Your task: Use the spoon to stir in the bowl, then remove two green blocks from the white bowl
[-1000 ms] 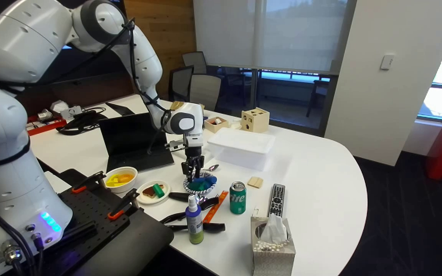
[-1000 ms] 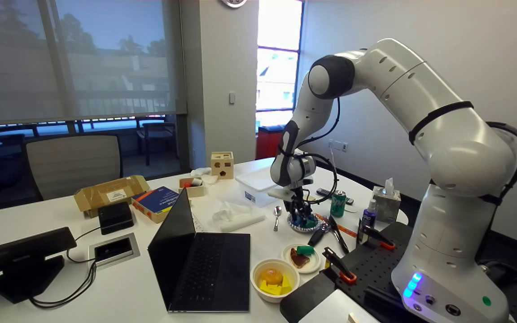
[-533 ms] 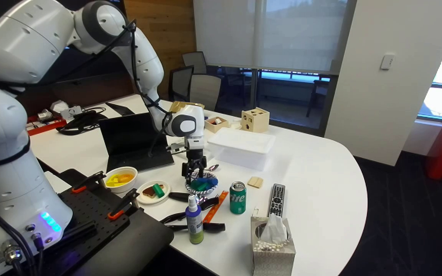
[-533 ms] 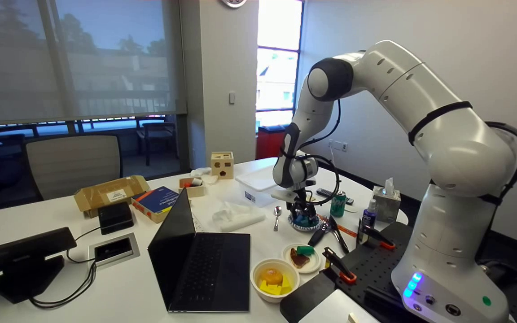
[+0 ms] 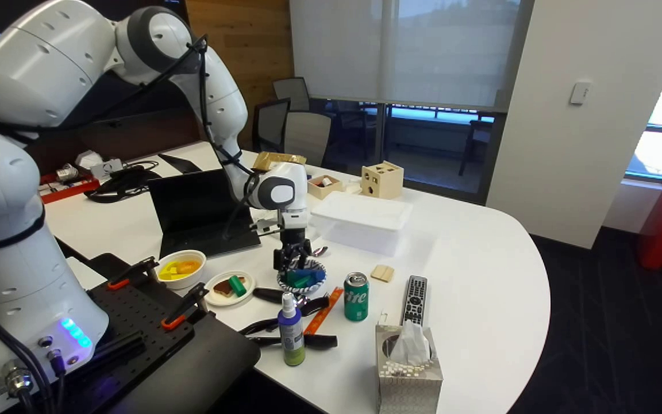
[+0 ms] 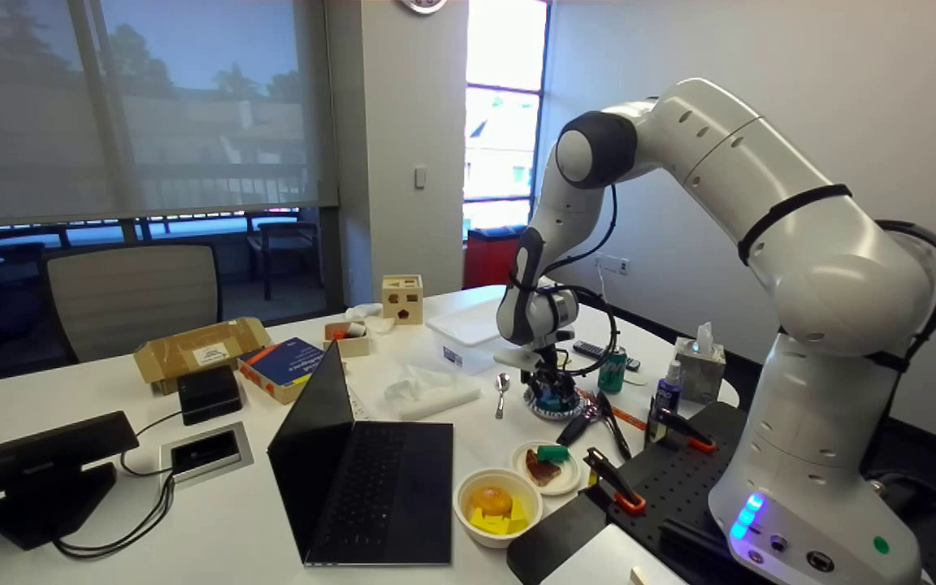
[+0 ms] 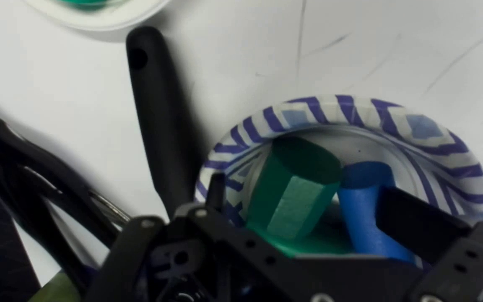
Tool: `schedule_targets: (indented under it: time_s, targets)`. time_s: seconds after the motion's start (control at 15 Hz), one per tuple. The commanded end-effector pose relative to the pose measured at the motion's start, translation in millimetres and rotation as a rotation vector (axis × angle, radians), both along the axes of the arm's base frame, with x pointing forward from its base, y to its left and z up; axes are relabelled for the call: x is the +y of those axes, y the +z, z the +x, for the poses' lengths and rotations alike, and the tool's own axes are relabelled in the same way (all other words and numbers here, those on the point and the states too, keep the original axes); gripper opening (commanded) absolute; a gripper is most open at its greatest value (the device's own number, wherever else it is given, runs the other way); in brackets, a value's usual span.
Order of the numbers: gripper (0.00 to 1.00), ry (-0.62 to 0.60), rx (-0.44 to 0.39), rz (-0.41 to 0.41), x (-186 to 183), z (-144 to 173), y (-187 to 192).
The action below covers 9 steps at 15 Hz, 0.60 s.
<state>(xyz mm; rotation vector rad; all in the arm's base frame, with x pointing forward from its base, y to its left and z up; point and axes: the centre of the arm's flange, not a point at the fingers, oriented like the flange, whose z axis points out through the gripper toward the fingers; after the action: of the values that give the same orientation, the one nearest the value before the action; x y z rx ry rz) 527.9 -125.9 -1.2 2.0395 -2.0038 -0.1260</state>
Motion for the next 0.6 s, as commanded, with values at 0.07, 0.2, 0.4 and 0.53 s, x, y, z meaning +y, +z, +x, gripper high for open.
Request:
schedule_targets:
  time_s: [0.07,0.2,0.4,0.53]
  targets:
    - [0.53,0.009,-0.008,0.007,-1.4,-2.9,-16.5]
    - [0.37,0.010,-0.010,0.002,-1.2,-4.0,-18.7]
    - [0.16,0.014,-0.022,-0.002,-0.1,-2.9,-17.4]
    - [0.15,0.015,-0.027,-0.002,0.6,-4.1,-14.9]
